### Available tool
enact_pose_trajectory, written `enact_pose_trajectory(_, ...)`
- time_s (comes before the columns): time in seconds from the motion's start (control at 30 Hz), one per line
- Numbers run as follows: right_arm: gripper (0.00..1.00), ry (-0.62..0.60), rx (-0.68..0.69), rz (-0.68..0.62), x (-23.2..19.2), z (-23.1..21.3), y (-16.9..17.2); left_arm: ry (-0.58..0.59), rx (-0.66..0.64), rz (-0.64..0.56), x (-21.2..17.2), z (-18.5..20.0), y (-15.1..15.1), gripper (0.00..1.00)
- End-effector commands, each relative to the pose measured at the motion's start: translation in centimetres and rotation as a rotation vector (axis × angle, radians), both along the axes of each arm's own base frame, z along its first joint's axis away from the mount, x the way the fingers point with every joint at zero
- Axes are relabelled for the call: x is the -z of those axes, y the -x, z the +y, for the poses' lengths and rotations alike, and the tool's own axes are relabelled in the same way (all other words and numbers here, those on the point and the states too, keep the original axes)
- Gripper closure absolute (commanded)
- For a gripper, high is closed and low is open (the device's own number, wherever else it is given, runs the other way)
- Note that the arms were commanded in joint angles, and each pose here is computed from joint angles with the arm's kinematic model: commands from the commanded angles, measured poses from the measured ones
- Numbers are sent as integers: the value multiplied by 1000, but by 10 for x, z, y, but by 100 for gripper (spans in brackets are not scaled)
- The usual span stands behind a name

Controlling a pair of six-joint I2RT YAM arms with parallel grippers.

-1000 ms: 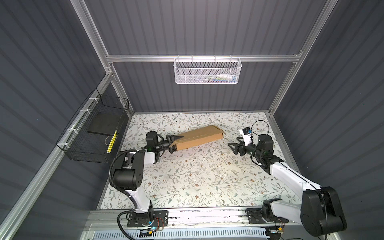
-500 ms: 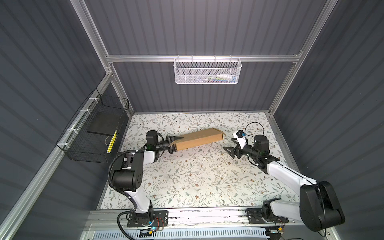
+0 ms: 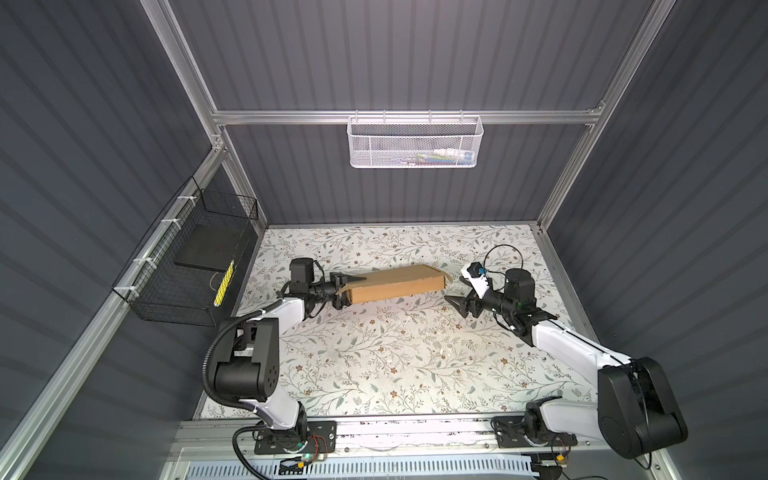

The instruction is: Fold the paper box

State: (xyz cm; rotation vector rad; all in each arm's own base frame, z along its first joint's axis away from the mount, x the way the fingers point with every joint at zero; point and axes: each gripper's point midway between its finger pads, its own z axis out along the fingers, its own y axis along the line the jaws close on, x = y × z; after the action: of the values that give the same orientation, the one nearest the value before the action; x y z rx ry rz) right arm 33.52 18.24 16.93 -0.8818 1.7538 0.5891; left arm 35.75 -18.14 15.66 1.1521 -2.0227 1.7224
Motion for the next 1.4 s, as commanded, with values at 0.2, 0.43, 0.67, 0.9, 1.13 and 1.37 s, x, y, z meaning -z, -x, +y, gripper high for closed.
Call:
enact_pose_trajectory(0.2, 13, 2, -93, -65, -4, 10, 11, -29, 5, 146, -2, 4, 18, 62)
enact_pose_trajectory(0.43, 13, 37, -108, -63, 2, 13, 29, -52, 28, 311, 4, 4, 30, 65)
enact_pose_trajectory(0.67, 13, 67, -107, -63, 6, 17, 42, -106, 193, 415, 5, 5, 52, 65)
enact_pose_trajectory(0.9, 12, 87, -116, -81, 5, 21, 41, -103, 228, 429, 2, 5, 49, 65)
enact_pose_trajectory(1.13, 12, 83, -156, -91, 9, 31, 41, -117, 282, 453, 4, 6, 50, 66)
enact_pose_trajectory(1.37, 12, 78, -201, -80, 4, 39, 51, -116, 286, 461, 11, 7, 52, 66)
